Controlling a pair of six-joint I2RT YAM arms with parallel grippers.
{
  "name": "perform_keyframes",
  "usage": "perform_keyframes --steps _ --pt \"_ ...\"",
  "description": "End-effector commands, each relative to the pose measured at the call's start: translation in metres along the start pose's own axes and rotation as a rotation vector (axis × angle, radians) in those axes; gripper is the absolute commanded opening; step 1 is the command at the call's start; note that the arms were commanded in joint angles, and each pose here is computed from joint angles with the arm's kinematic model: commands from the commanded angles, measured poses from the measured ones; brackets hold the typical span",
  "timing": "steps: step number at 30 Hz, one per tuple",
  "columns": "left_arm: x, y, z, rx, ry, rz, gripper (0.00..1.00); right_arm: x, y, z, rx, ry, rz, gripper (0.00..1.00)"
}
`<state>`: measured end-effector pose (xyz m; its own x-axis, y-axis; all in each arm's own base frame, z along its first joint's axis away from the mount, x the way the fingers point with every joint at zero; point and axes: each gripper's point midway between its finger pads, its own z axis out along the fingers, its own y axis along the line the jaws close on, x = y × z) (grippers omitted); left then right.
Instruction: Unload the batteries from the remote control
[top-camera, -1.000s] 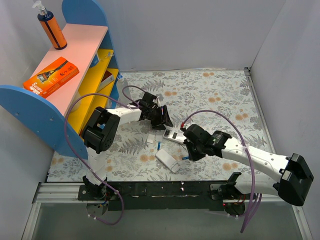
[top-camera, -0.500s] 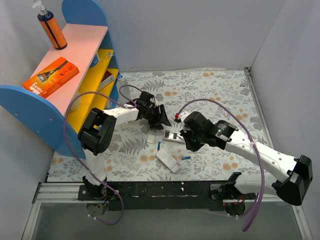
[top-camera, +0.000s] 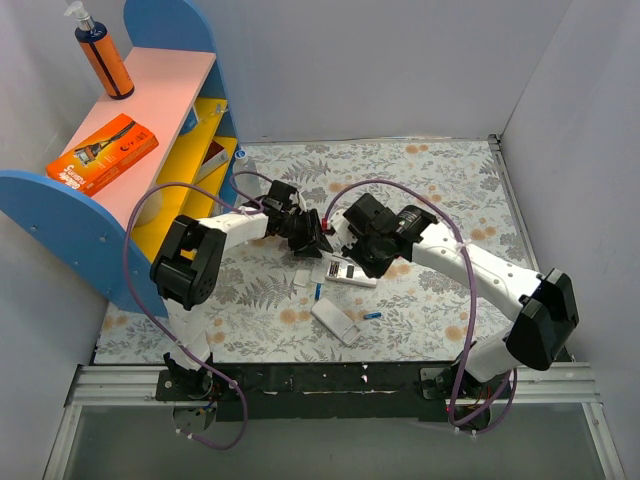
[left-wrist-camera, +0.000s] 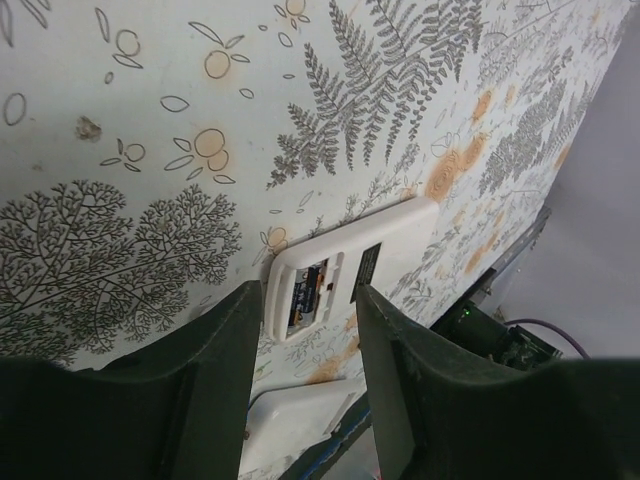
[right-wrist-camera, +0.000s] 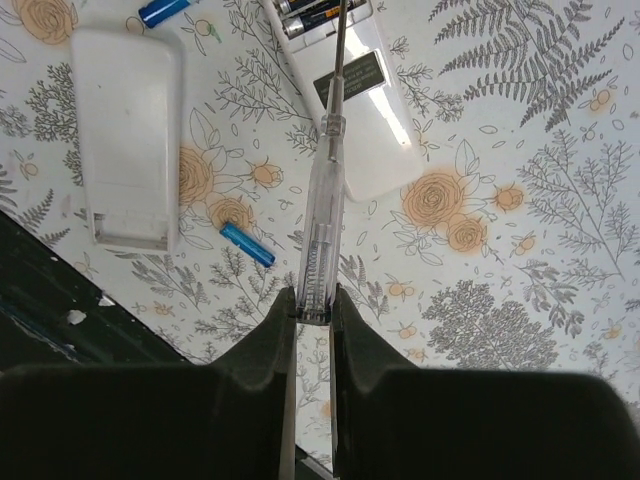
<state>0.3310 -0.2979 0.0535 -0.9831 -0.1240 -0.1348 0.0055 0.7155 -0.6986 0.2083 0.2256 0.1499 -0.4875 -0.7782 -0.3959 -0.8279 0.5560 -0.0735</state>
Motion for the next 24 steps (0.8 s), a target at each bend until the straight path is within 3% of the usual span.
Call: perform_keyframes --steps 1,8,24 --pt "0.003 -0.012 -0.009 0.075 0.035 0.009 0.41 -0.015 -0.007 -0.004 -0.005 -0.024 -0.137 0.01" --pt "0.002 -0.009 -0.010 0.090 0.048 -0.039 0.38 -0.011 -0.017 0.007 0.015 0.087 -0.218 0.01" --pt "0.004 0.008 0.002 0.060 0.079 -0.100 0.31 -0.013 -0.025 0.012 0.050 0.181 -0.310 0.01"
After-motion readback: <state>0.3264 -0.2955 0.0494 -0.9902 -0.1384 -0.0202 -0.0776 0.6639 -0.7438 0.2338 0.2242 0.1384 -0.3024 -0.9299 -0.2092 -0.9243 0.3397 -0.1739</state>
